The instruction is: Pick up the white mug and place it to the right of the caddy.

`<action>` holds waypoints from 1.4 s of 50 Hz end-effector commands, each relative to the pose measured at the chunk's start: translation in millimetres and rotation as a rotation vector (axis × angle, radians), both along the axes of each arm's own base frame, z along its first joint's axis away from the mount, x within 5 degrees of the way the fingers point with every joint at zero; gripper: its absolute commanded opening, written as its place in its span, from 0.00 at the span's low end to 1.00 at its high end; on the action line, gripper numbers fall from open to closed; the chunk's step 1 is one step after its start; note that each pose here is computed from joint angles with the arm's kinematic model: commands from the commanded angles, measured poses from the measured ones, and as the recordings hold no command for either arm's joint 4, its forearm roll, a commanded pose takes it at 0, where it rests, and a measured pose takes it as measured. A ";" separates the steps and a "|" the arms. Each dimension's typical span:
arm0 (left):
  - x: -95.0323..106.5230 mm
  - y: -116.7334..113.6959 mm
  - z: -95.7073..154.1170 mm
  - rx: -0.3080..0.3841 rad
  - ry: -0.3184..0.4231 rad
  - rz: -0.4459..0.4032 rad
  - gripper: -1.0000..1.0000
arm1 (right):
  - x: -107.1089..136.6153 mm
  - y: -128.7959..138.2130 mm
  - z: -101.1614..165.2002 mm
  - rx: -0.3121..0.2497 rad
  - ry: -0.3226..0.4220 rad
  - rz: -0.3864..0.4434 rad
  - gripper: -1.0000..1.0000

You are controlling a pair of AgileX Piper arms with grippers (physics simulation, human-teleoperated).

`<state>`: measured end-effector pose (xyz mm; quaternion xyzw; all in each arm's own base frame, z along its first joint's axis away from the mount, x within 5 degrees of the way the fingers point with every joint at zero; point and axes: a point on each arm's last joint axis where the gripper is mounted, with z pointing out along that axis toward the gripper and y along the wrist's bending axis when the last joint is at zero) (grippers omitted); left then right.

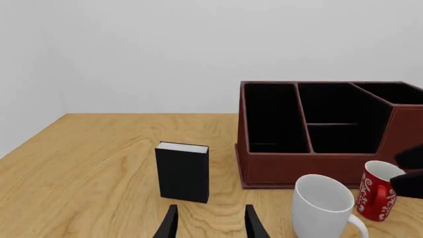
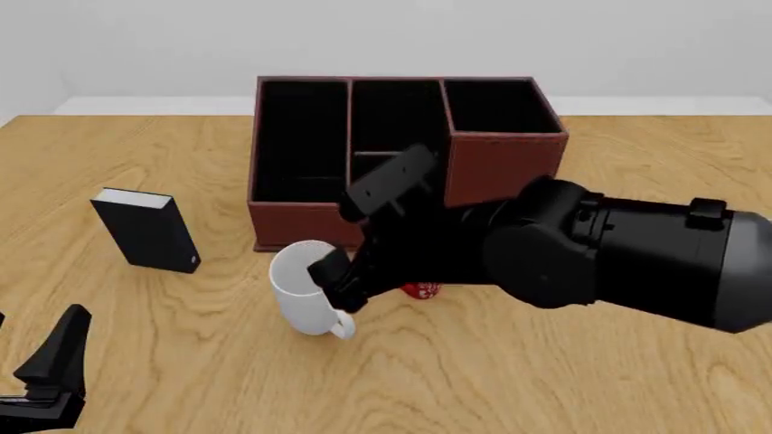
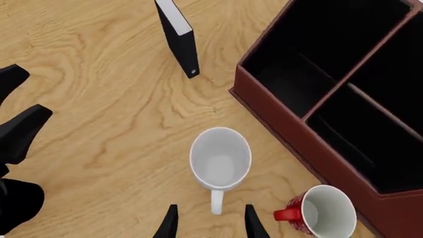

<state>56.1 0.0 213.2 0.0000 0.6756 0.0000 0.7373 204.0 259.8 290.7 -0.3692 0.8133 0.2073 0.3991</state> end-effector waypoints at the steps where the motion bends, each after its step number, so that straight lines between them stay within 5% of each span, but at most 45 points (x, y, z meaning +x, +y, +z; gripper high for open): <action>1: 0.0 0.0 0.0 0.000 0.000 0.000 1.00 | 4.2 -0.7 -16.1 0.001 0.038 -0.034 1.00; 26: 0.0 0.0 0.0 0.000 0.000 0.000 1.00 | 14.7 1.3 -34.9 0.013 0.085 -0.089 1.00; 70: 0.0 0.0 0.0 0.000 0.000 0.000 1.00 | 21.0 18.7 -85.0 -0.061 0.165 -0.093 1.00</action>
